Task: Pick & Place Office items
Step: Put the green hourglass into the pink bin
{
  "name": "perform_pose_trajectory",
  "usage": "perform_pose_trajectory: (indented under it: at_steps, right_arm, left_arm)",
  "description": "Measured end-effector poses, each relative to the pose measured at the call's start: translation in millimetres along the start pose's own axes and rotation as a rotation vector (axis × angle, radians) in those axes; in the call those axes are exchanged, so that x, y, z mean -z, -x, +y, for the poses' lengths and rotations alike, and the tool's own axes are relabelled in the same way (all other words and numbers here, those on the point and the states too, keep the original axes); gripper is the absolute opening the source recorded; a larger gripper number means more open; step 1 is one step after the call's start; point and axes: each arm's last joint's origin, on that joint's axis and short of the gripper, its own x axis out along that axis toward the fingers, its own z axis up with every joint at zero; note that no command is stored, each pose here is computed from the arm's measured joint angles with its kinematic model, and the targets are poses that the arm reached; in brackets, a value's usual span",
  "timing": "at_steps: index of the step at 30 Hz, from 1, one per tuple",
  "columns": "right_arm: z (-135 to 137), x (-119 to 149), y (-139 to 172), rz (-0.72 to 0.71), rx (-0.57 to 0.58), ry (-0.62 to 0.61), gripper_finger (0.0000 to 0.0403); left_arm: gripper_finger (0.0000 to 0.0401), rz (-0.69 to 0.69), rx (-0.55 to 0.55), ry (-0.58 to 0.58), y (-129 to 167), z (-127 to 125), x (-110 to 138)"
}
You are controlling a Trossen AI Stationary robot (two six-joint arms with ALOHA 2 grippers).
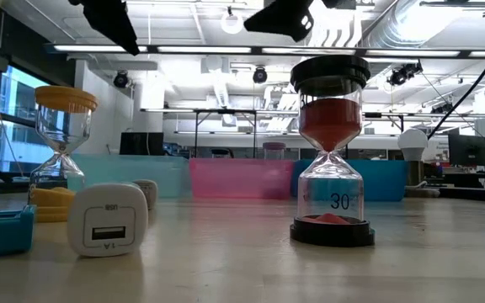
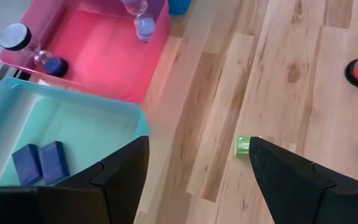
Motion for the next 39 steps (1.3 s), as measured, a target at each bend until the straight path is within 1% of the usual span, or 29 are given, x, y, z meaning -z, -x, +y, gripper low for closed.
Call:
perform_pose_trajectory:
  at_steps: [3,5,8,11,13,16,19,22,25,27,31,34,38,39]
  right_arm:
    - [0.6,-4.7,2.9,-0.002,-0.009,0.048,0.0362]
    - [1.3,-13.0,10.3,0.010,-0.008,0.045,0.0362]
    - [7.4,-23.7,23.9,0.081,-0.006,-0.008,0.0362]
    - [16.7,-25.1,32.6,0.202,-0.011,-0.066,0.0362]
    - [23.8,-24.2,39.1,0.292,-0.020,-0.122,0.0362]
    - [31.3,-19.3,51.0,0.441,0.014,-0.248,0.0362]
    - [35.0,-5.9,59.3,0.597,0.093,-0.392,0.0362]
    - [36.4,6.9,69.6,0.743,0.219,-0.552,0.0362]
    - [36.8,15.8,77.4,0.830,0.379,-0.736,0.0362]
    - [36.4,19.3,81.2,0.859,0.463,-0.827,0.0362]
    - [38.7,23.8,87.9,0.896,0.571,-0.919,0.0362]
    - [42.5,27.9,94.7,0.938,0.647,-0.947,0.0362]
    - [50.5,35.1,109.3,1.019,0.794,-0.958,0.0362]
    - [53.9,36.2,110.9,1.020,0.807,-0.967,0.0362]
  left_arm:
    - [0.0269,-0.004,0.002,0.005,0.0,-0.2,-0.4]
    - [0.0269,-0.003,0.002,0.014,0.0,-0.2,-0.4]
    - [0.0269,-0.003,0.002,0.034,0.0,-0.2,-0.3]
    - [0.0269,-0.003,0.002,0.037,0.0,-0.1,-0.3]
    - [0.0269,-0.003,0.002,0.041,0.0,-0.1,-0.3]
    - [0.0269,-0.003,0.002,0.043,0.0,-0.1,-0.3]
    - [0.0269,-0.003,0.002,0.044,-0.1,0.0,-0.4]
    - [0.0269,-0.009,0.003,0.039,-0.1,-0.3,-1.0]
    - [0.0269,-0.019,0.005,0.043,-0.1,-0.7,-2.0]
    - [0.0269,-0.023,0.007,0.045,0.0,-0.9,-2.3]
    - [0.0269,-0.022,0.007,0.046,0.0,-1.0,-2.2]
    - [0.0269,-0.022,0.007,0.046,0.0,-1.1,-2.2]
    - [0.0269,-0.022,0.007,0.046,0.0,-1.1,-2.2]
    - [0.0269,-0.022,0.007,0.046,0.0,-1.1,-2.2]
